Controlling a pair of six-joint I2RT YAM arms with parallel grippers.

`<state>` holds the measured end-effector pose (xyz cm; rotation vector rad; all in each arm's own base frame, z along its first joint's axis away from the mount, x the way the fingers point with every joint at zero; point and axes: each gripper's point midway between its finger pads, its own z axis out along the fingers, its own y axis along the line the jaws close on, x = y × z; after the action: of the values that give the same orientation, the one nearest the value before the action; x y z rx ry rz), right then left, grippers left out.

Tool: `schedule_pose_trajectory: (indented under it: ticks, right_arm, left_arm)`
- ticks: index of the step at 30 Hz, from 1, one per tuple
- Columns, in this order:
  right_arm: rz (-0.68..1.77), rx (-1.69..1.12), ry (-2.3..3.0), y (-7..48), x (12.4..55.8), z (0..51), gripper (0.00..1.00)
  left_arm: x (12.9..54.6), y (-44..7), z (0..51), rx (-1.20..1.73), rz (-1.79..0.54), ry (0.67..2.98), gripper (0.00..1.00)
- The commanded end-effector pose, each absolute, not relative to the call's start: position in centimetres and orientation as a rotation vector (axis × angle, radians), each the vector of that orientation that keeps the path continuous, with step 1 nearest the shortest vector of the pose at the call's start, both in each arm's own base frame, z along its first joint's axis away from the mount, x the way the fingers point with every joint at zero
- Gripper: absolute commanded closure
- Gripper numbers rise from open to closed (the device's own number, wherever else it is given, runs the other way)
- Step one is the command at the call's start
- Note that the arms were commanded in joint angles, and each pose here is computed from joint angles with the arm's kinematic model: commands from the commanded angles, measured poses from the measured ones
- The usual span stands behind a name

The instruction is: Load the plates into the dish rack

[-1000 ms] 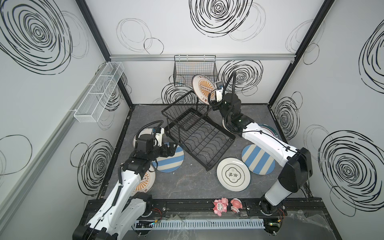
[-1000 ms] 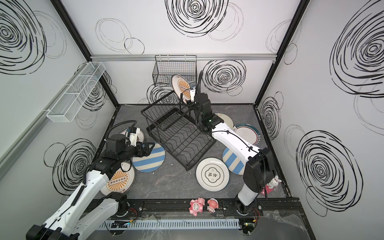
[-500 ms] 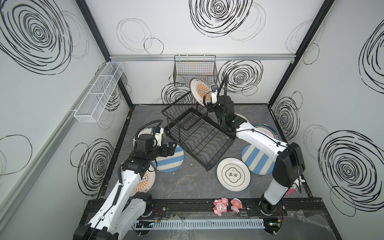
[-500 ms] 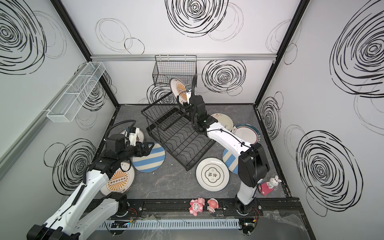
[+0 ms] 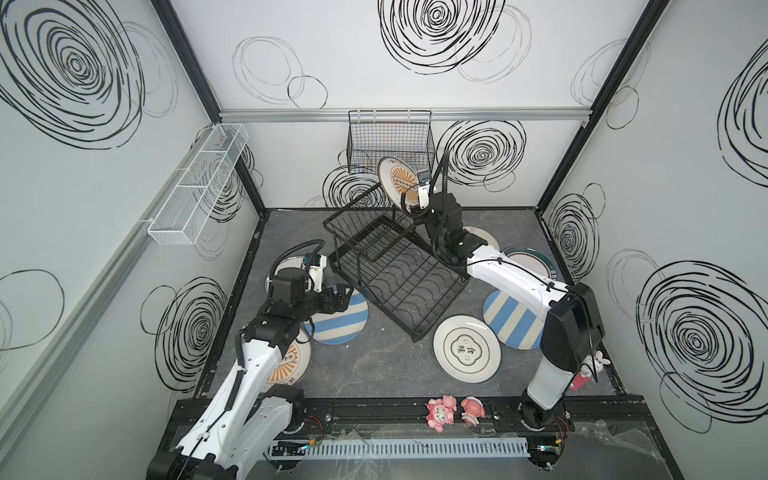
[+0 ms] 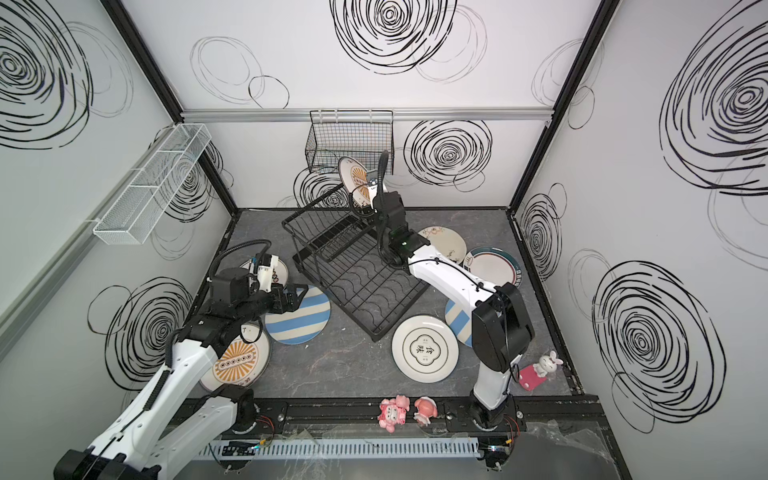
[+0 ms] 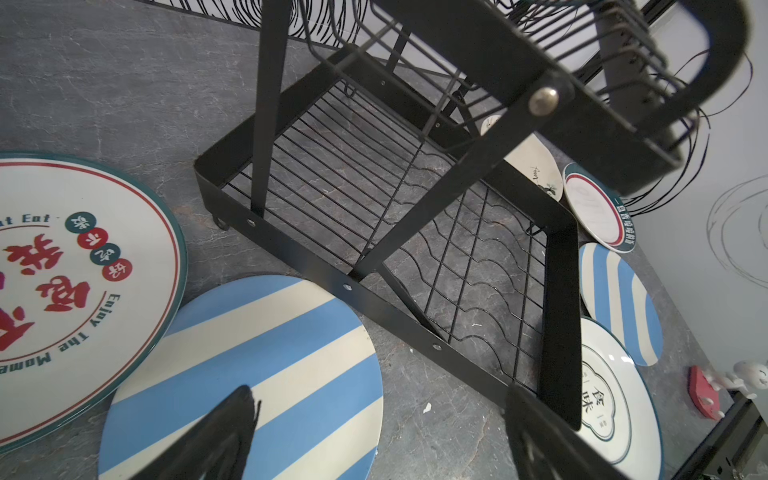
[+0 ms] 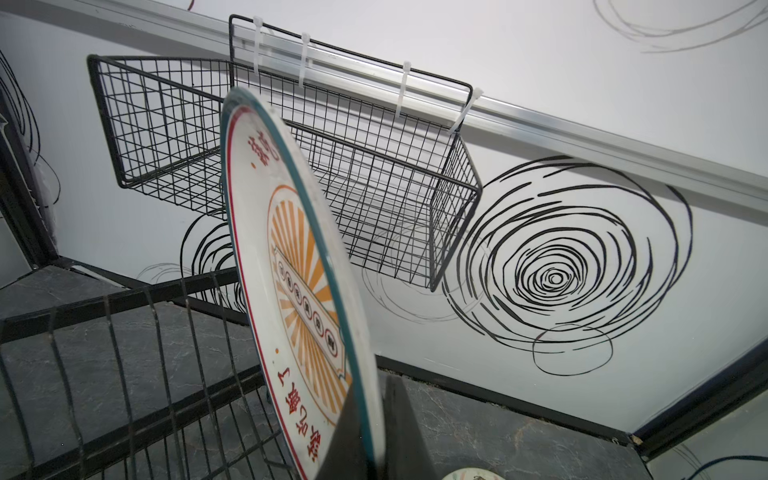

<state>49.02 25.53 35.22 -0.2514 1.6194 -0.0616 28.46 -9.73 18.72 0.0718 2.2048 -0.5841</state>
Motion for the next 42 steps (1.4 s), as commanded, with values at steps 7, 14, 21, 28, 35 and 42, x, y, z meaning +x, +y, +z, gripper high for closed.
schedule_pose_trajectory:
  ticks: [7,14,21,28,35,42]
  right_arm:
    - [-0.177,-0.065,1.509,22.9,49.7,39.2,1.00]
    - [-0.191,-0.070,1.522,22.9,49.7,38.8,1.00]
    - [-0.170,-0.087,1.516,22.8,48.4,39.0,1.00]
    - [-0.153,-0.088,1.498,23.0,47.8,40.1,1.00]
    - [-0.141,-0.063,1.457,23.0,47.1,43.2,1.00]
    - [-0.130,-0.060,1.427,23.8,46.4,44.9,1.00]
  left_arm:
    - [28.9,-9.8,19.6,0.097,-0.586,2.169,0.04]
    - [28.8,-10.4,19.5,0.051,-0.658,2.159,0.04]
    - [28.6,-10.8,18.9,0.007,-0.722,2.151,0.04]
    - [28.6,-10.7,18.9,0.011,-0.708,2.151,0.04]
    - [28.5,-10.6,18.9,0.012,-0.699,2.150,0.04]
    - [28.5,-10.5,18.9,0.012,-0.692,2.150,0.04]
